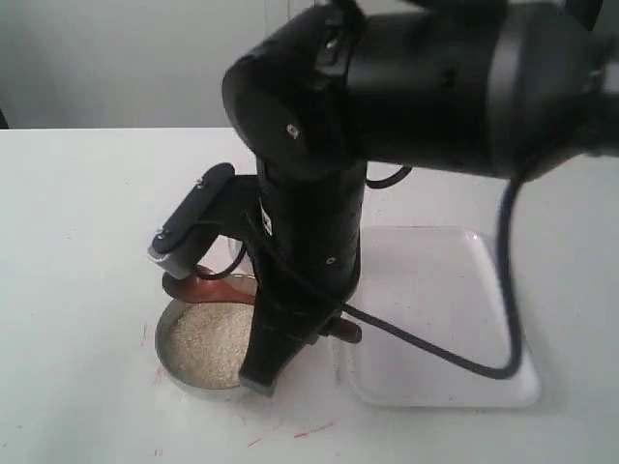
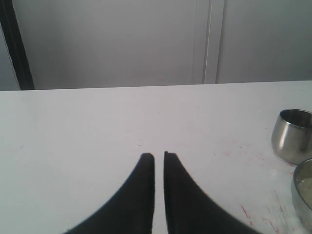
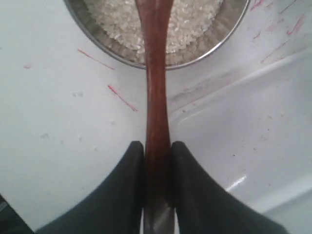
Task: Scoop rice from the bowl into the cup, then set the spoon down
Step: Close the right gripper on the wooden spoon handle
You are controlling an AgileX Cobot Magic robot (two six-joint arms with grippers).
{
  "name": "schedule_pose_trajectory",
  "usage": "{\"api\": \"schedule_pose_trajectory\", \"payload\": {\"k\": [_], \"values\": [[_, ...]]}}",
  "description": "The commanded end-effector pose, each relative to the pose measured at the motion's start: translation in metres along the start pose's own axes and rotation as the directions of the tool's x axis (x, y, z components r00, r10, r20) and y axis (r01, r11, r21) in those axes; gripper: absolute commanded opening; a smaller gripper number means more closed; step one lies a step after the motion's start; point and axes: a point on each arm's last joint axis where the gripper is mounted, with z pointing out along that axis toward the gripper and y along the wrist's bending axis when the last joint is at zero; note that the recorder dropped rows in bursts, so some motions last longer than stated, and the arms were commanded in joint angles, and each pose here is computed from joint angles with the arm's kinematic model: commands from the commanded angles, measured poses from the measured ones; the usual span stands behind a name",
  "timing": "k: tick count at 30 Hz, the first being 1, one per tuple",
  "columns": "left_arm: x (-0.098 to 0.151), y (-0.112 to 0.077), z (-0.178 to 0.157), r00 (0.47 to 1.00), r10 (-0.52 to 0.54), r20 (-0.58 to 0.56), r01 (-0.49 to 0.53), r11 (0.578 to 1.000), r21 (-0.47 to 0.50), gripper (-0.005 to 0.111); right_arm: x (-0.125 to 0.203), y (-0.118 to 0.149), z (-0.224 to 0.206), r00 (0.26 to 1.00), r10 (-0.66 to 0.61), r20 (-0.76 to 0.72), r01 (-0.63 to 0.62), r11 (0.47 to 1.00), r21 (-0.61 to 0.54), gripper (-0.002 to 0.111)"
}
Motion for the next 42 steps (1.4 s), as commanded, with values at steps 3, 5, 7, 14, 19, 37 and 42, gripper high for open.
{"api": "schedule_pose_trajectory", "payload": {"k": [3,5,7,14,19,37,42], "values": [[-0.001,0.0,0.0,1.0,-0.008,0.008,0.008,1.0,0.002,0.014,0.012,0.035,-0.06,0.987,-0.025,0.157,-0.002,0.985,0.17,0.0],[-0.001,0.0,0.0,1.0,-0.008,0.008,0.008,1.0,0.002,0.014,0.011,0.05,-0.069,0.98,-0.045,0.195,0.001,0.975,0.221,0.0],[-0.001,0.0,0.0,1.0,-0.008,0.008,0.008,1.0,0.002,0.014,0.01,0.061,-0.071,0.976,-0.083,0.203,0.025,0.961,0.274,0.0],[-0.001,0.0,0.0,1.0,-0.008,0.008,0.008,1.0,0.002,0.014,0.02,0.064,0.015,0.968,-0.232,-0.098,0.243,0.764,0.597,0.0],[-0.001,0.0,0.0,1.0,-0.008,0.008,0.008,1.0,0.002,0.014,0.024,0.064,0.046,0.933,-0.284,-0.222,0.359,0.685,0.634,0.0],[-0.001,0.0,0.0,1.0,-0.008,0.008,0.008,1.0,0.002,0.014,0.014,0.028,0.084,0.877,-0.299,-0.376,0.48,0.554,0.681,0.0],[-0.001,0.0,0.0,1.0,-0.008,0.008,0.008,1.0,0.002,0.014,0.011,0.031,0.097,0.861,-0.319,-0.396,0.508,0.545,0.667,0.0]]}}
